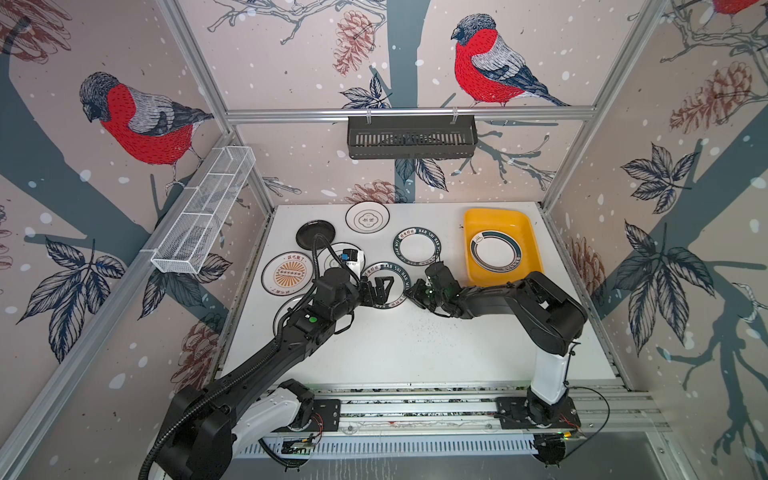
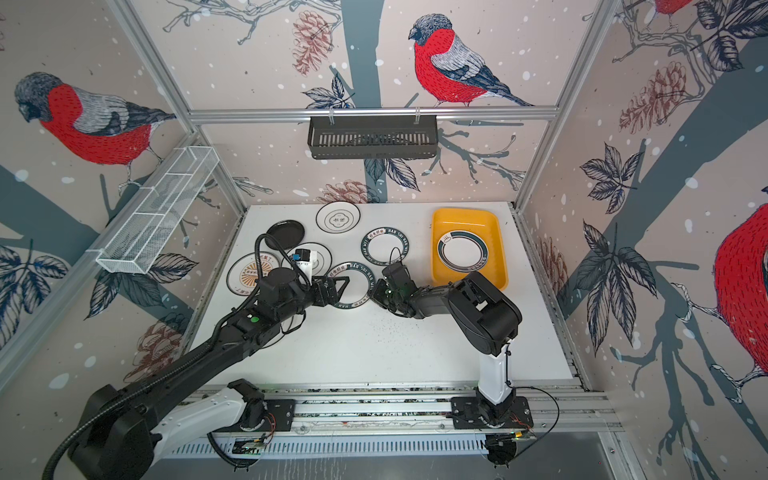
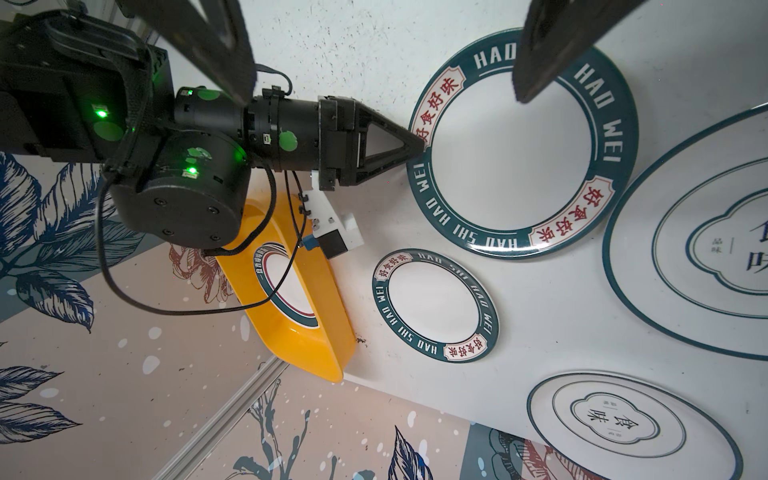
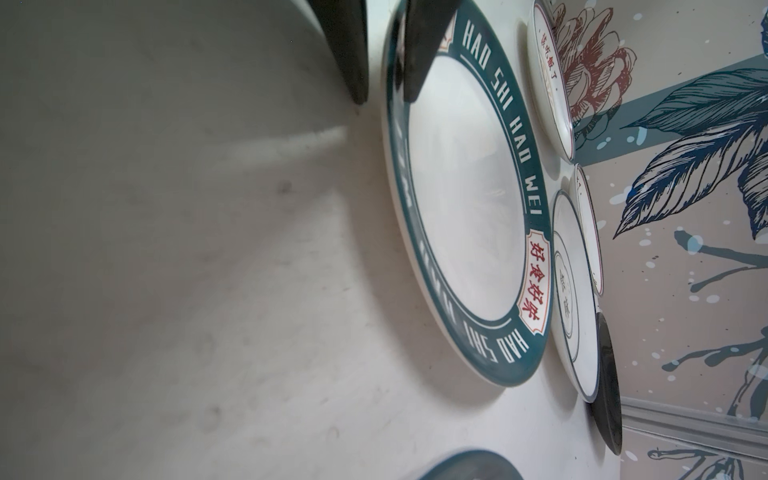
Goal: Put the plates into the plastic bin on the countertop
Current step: 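Lower the right gripper and pinch the green plate's rim, then lift the green plate upright with the right gripper while the left gripper shifts toward it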
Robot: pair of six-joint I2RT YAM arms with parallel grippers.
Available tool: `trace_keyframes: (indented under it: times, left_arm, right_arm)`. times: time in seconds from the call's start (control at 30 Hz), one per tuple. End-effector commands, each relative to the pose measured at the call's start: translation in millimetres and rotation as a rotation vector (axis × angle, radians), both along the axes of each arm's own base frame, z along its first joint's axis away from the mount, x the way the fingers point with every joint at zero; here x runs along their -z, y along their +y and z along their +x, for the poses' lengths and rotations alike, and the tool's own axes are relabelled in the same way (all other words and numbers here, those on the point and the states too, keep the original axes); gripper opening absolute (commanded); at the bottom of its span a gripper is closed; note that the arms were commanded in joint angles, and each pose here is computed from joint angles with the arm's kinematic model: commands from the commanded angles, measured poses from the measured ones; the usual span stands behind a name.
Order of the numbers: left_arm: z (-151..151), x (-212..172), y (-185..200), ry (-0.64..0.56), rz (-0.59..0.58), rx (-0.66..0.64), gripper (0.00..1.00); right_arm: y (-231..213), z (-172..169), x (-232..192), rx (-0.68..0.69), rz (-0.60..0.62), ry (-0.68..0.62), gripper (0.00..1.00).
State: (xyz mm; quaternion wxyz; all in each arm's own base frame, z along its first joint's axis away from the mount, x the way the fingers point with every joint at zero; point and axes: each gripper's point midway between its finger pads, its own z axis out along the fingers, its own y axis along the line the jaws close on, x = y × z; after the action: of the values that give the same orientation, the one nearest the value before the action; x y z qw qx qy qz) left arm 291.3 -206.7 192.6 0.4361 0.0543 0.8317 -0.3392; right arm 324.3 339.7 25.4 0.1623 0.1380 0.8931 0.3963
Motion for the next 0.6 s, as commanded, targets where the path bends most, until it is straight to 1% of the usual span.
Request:
trace_keyframes:
  times: [0.0, 0.07, 0.13, 0.4, 0.57]
  left_arm:
    - [2.9, -11.1, -1.6, -0.034, -0.021, 0.002, 0.96]
    - [3.1, -11.5, -1.6, -0.035, -0.022, 0.001, 0.96]
    - [3.1, -9.4, -1.3, -0.031, -0.019, -0.001, 0.96]
    - [2.5, -10.1, -1.1, -0.024, -0.023, -0.002, 0.96]
    - [3.5, -10.3, -6.9, -0.002, -0.023, 0.023, 0.96]
  right_arm:
    - [-5.0, 0.8, 7.5, 0.036, -0.023, 0.018, 0.14]
    - [-5.9, 0.6, 8.2, 0.037, -0.032, 0.016, 0.11]
    - [-7.0, 0.5, 7.9, 0.041, -0.036, 0.016, 0.05]
    - [-6.8, 4.2, -12.2, 0.047, -0.015, -0.028, 0.02]
    - [-13.0, 4.5, -37.3, 0.044, -0.019, -0.09, 0.02]
